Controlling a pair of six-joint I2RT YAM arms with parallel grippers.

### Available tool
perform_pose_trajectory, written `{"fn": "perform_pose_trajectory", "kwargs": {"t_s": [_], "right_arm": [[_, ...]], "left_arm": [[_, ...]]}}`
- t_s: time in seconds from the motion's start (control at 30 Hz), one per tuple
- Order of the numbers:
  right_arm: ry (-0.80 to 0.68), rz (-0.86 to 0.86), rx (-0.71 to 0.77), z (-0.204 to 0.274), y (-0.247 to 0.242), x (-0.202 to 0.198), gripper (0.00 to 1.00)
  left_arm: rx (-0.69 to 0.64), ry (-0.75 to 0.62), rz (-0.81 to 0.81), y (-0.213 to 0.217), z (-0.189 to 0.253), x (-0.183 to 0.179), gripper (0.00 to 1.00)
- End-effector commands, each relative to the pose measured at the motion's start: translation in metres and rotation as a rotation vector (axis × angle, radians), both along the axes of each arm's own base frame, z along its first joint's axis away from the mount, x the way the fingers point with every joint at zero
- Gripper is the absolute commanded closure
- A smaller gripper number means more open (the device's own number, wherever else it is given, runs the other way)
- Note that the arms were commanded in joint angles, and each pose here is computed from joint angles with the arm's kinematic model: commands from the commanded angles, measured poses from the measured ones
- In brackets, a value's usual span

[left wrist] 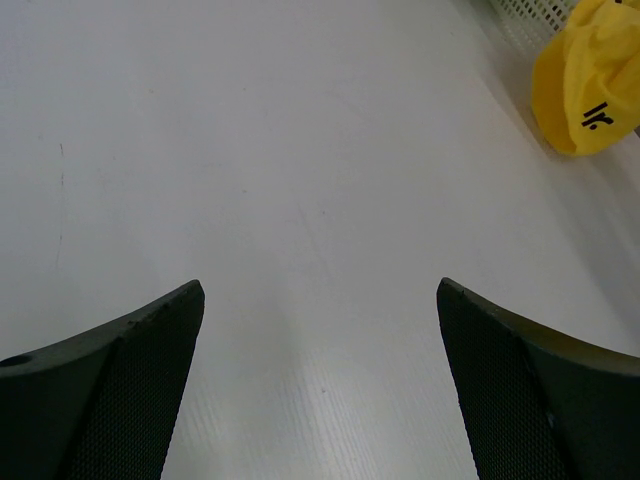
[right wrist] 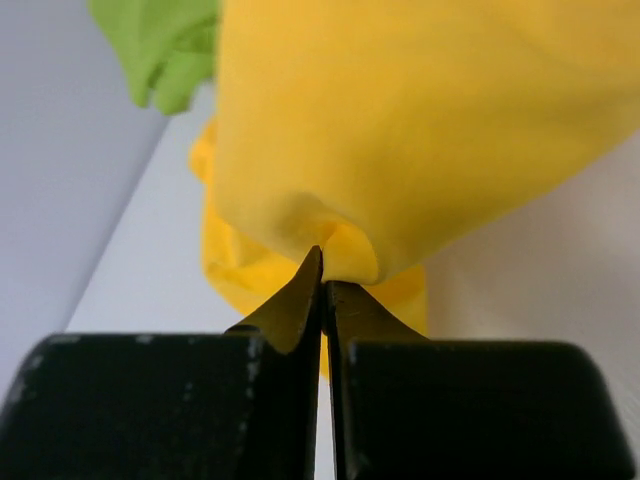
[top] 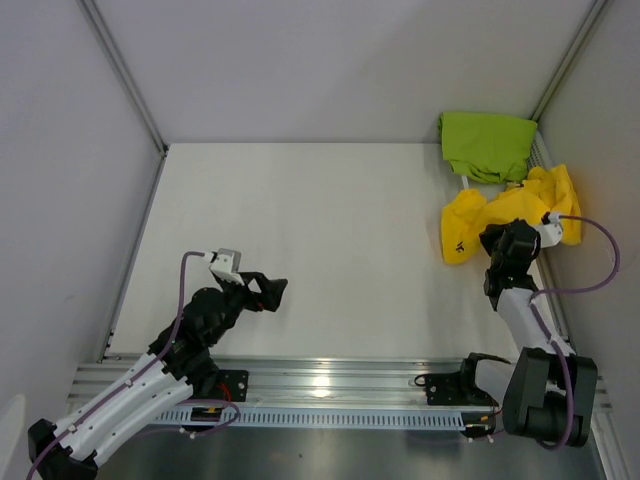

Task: Fold and stack the shorts
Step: Grab the shorts from the pile, then move the shorts to the center of the board

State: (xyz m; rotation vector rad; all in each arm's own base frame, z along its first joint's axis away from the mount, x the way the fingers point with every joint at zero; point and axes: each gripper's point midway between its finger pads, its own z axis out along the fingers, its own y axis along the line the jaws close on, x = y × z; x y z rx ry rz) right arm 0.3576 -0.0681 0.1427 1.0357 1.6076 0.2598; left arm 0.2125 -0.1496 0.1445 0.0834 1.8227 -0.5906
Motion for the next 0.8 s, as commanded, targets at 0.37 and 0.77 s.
{"fn": "perform_pose_trajectory", "kwargs": {"t_s": [0.37, 0.77], "right_arm": [[-0.453, 0.401, -0.199, 0.305, 0.067, 0.04, 1.0], [-0.754, 0.988, -0.117, 0.476, 0.213, 0.027, 1.0]], "left_arm": [[-0.013, -0.048, -0.03, -0.007, 0.015, 0.003, 0.01], [-0.005, -0.046, -0.024, -0.006, 0.014, 0.004, 0.01]]}}
